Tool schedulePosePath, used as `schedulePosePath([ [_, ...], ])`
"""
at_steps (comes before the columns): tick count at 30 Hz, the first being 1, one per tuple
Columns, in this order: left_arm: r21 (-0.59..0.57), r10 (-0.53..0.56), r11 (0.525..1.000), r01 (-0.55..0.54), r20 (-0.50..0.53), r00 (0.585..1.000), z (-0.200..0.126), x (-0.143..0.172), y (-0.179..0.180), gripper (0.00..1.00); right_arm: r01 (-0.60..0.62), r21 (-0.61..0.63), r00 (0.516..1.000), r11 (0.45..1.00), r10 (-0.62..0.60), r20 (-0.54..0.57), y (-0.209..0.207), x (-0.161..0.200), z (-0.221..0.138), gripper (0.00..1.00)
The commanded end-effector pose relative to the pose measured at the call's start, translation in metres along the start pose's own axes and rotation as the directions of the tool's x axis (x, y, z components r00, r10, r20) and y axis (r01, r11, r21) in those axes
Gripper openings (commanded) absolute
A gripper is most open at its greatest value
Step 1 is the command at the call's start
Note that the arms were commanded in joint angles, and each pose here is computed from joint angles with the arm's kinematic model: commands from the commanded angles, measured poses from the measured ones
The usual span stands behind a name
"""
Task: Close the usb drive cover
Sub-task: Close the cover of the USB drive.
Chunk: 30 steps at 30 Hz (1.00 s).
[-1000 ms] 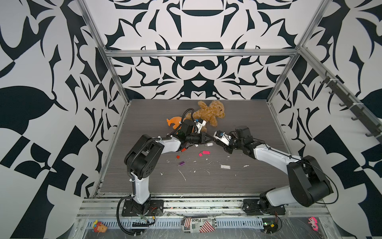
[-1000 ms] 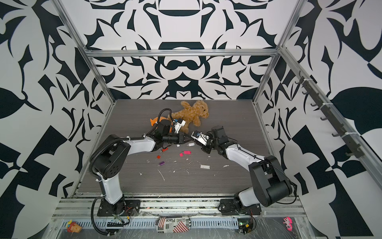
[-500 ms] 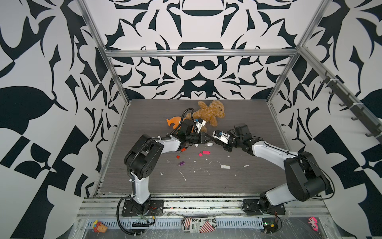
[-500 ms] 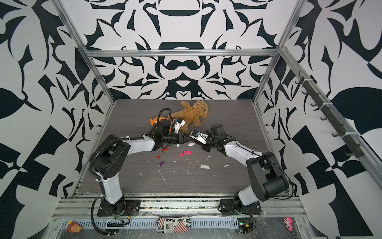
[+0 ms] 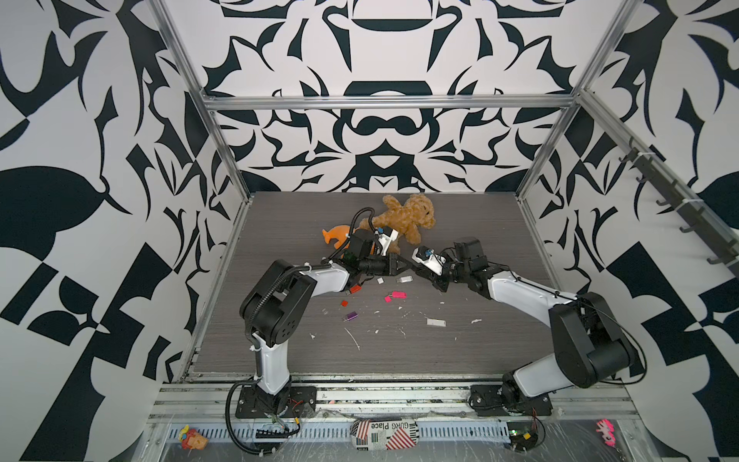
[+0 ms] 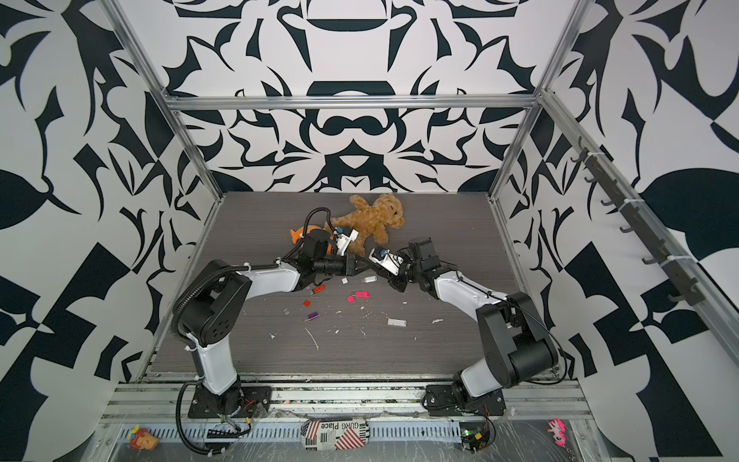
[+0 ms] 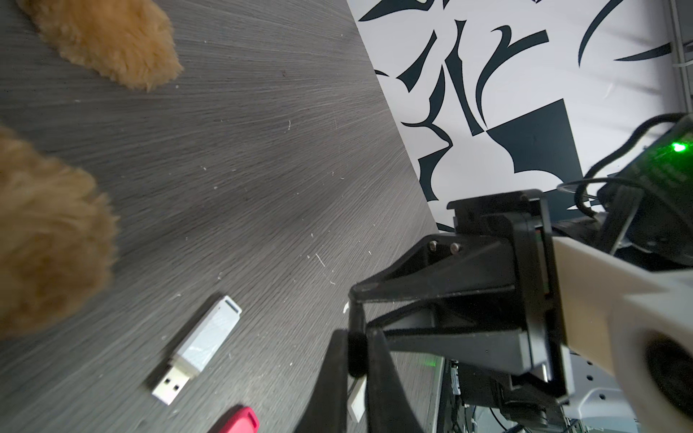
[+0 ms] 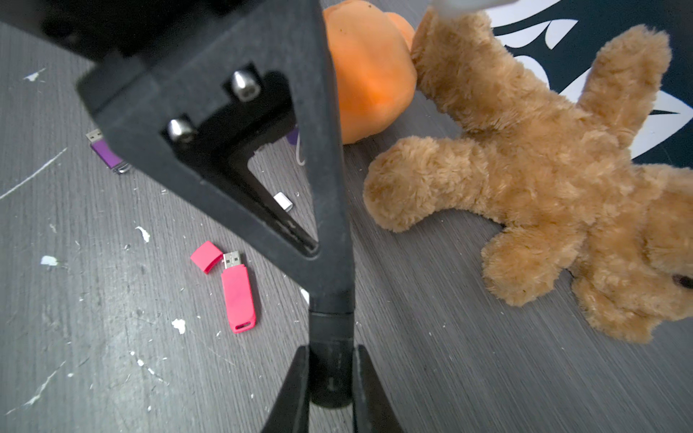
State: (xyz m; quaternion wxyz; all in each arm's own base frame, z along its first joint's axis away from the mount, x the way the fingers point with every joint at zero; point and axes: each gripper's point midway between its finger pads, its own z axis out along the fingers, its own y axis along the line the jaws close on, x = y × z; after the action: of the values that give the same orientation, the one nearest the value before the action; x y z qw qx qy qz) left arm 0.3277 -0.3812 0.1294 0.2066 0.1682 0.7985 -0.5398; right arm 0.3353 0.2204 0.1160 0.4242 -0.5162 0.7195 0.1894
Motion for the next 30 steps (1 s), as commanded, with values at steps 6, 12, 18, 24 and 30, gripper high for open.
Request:
schedulePosePath([
  [6, 0.019, -0.019, 1.0, 0.022, -0.157, 0.987, 0.022, 0.043, -0.002, 0.05, 0.268, 0.069, 0.895, 0.961, -0.275, 0.352, -0.009, -0.119, -0.028, 0.09],
  [12, 0.017, -0.019, 1.0, 0.022, -0.172, 0.985, 0.022, 0.047, -0.001, 0.05, 0.298, 0.092, 0.878, 0.95, -0.311, 0.364, -0.012, -0.128, -0.032, 0.09],
  [18, 0.018, -0.02, 1.0, 0.024, -0.193, 0.981, 0.021, 0.054, 0.0, 0.05, 0.319, 0.106, 0.863, 0.942, -0.335, 0.378, -0.014, -0.134, -0.035, 0.09],
  [24, 0.022, -0.017, 1.0, 0.021, -0.199, 0.98, 0.02, 0.055, -0.002, 0.05, 0.325, 0.086, 0.866, 0.942, -0.333, 0.373, -0.009, -0.131, -0.033, 0.09],
  [30, 0.023, -0.011, 1.0, 0.015, -0.195, 0.981, 0.018, 0.054, -0.003, 0.06, 0.308, 0.037, 0.906, 0.951, -0.306, 0.292, 0.0, -0.103, -0.028, 0.09],
])
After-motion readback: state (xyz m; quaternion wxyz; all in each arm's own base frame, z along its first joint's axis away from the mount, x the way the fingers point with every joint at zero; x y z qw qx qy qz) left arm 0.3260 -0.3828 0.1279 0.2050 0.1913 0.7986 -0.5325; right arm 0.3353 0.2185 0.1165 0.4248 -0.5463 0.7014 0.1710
